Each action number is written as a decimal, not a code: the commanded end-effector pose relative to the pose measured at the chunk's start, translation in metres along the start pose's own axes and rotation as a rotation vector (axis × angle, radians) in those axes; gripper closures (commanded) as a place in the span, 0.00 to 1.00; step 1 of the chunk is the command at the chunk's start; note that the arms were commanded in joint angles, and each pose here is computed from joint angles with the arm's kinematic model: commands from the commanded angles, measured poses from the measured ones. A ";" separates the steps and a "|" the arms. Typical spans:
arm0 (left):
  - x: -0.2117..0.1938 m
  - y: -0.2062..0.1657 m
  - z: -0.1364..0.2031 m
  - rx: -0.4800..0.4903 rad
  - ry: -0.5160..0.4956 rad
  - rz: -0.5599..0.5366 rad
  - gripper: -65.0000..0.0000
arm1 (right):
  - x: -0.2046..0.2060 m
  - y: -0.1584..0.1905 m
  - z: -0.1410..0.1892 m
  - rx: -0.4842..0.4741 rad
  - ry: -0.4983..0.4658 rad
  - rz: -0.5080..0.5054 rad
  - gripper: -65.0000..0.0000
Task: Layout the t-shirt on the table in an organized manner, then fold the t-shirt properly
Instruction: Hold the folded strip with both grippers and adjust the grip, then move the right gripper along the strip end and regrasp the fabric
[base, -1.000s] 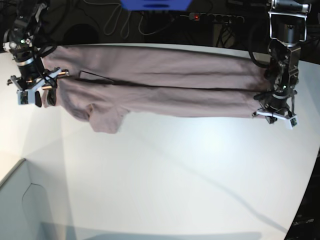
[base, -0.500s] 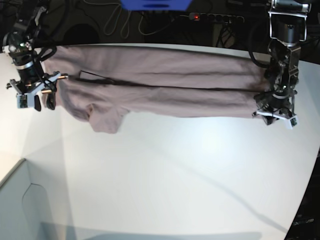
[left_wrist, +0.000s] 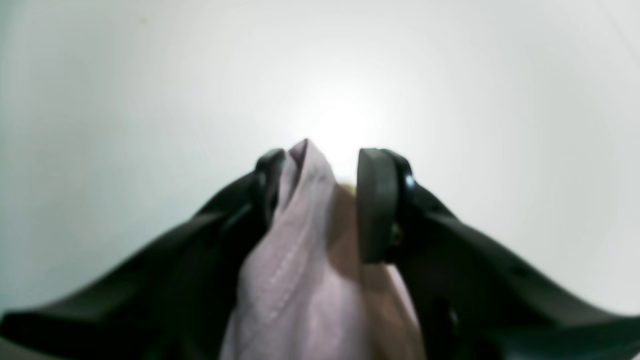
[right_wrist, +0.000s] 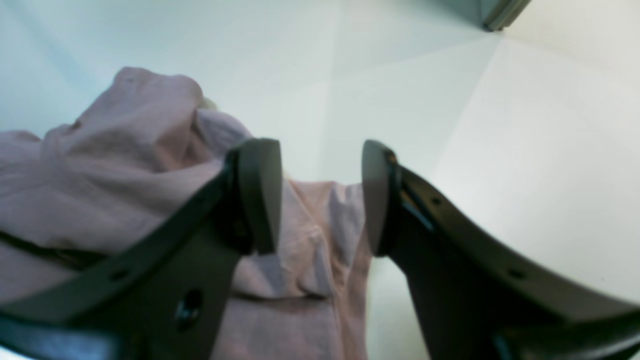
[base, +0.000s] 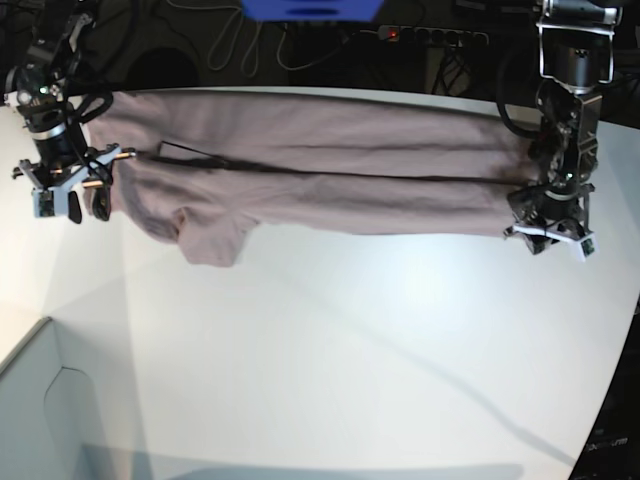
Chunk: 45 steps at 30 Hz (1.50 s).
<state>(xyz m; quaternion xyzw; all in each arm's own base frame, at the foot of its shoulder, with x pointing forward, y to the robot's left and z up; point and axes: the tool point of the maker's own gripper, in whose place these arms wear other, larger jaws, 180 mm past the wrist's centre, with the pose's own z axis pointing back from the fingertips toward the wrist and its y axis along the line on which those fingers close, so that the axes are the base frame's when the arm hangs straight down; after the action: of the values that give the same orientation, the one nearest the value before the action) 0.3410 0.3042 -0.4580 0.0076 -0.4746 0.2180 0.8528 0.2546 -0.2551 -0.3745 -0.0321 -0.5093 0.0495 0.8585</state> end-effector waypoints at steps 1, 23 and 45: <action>0.026 -0.004 -0.001 -0.012 -0.068 -0.001 0.74 | 0.016 -0.004 0.001 0.000 -0.056 0.008 0.59; 0.030 -0.013 0.012 -0.048 -0.097 -0.016 1.00 | 0.035 0.025 -0.068 0.131 0.069 0.058 0.45; 0.054 0.027 0.022 0.035 -0.166 0.042 1.00 | 0.000 0.043 -0.105 0.231 0.240 0.068 0.45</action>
<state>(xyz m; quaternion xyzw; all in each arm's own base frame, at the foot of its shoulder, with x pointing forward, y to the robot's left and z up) 0.3275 0.3361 -0.4249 0.0251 -0.5140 0.2507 0.8200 0.3293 -0.2110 -0.4474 0.0466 -0.3632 0.1289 0.9215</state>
